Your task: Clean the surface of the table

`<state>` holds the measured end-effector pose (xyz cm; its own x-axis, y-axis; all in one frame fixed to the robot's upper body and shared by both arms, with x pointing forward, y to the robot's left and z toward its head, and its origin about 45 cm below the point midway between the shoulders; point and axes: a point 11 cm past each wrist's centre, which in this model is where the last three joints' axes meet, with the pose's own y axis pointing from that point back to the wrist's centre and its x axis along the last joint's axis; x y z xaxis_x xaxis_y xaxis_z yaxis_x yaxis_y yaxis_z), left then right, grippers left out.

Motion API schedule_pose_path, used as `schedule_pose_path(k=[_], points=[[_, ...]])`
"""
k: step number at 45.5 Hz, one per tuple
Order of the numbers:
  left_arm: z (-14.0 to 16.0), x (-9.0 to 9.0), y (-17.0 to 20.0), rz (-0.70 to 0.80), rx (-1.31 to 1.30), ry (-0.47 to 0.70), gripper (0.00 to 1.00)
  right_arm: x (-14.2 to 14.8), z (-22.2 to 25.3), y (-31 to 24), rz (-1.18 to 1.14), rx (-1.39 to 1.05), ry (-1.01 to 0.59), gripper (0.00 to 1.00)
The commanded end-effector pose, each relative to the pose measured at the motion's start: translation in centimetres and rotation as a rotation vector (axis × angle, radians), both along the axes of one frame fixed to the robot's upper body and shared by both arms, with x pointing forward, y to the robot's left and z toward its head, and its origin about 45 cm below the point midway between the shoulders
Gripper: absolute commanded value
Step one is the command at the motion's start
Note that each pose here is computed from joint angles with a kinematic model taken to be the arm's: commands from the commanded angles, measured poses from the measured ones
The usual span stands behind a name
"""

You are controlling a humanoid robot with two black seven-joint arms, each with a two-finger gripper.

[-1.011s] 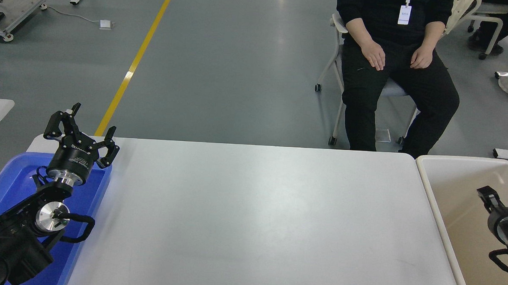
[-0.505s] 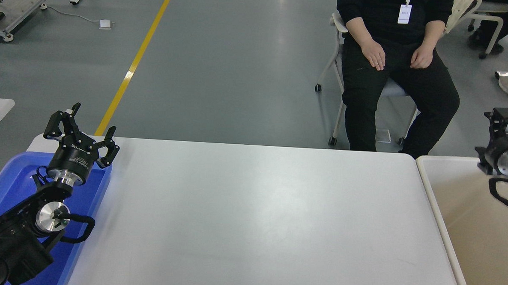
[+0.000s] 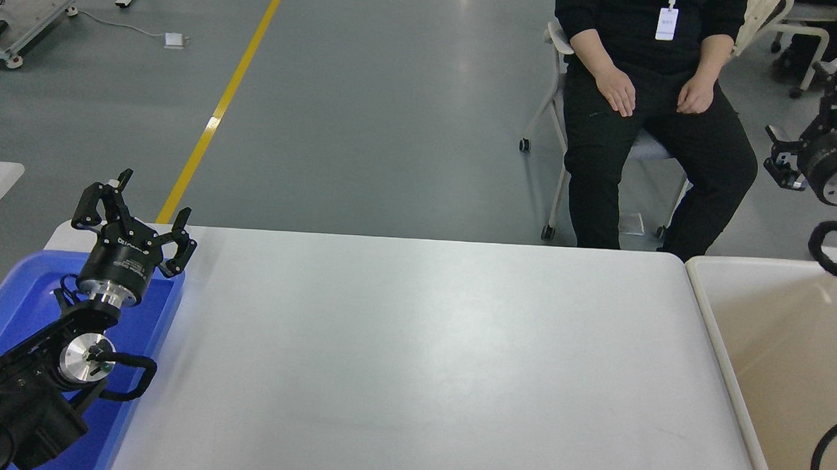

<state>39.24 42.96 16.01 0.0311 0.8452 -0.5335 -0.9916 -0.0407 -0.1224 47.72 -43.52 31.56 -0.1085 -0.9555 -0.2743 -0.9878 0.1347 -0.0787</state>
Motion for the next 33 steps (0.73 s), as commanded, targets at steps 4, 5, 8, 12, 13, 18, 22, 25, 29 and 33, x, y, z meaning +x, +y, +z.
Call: schedule_pose_path(k=[4,5,8,12,13,18,22,25,29,33], points=[[0.0,0.0,0.0,0.0,0.0,0.0,1.0,-1.9,-6.4,1.8,-0.028,0.214,0.024,0.99],[0.0,0.0,0.0,0.0,0.0,0.0,1.0,-2.0,-6.6,1.8,-0.03,0.215,0.026,0.99],[0.0,0.0,0.0,0.0,0.0,0.0,1.0,-2.1,-7.0,1.8,-0.032,0.208,0.032,0.99],[0.0,0.0,0.0,0.0,0.0,0.0,1.0,-2.2,-7.9,1.8,-0.032,0.194,0.057,0.99],[0.0,0.0,0.0,0.0,0.0,0.0,1.0,-2.3,-8.2,1.8,-0.034,0.188,0.067,0.99],[0.0,0.0,0.0,0.0,0.0,0.0,1.0,-2.8,-9.8,1.5,-0.048,0.172,0.099,0.99],[0.0,0.0,0.0,0.0,0.0,0.0,1.0,-3.0,-10.6,2.0,-0.048,0.185,0.109,0.99],[0.0,0.0,0.0,0.0,0.0,0.0,1.0,-3.0,-10.5,2.2,-0.044,0.188,0.103,0.99],[0.0,0.0,0.0,0.0,0.0,0.0,1.0,-2.9,-10.3,2.3,-0.04,0.189,0.099,0.99],[0.0,0.0,0.0,0.0,0.0,0.0,1.0,-2.9,-10.4,2.2,-0.041,0.189,0.1,0.99]])
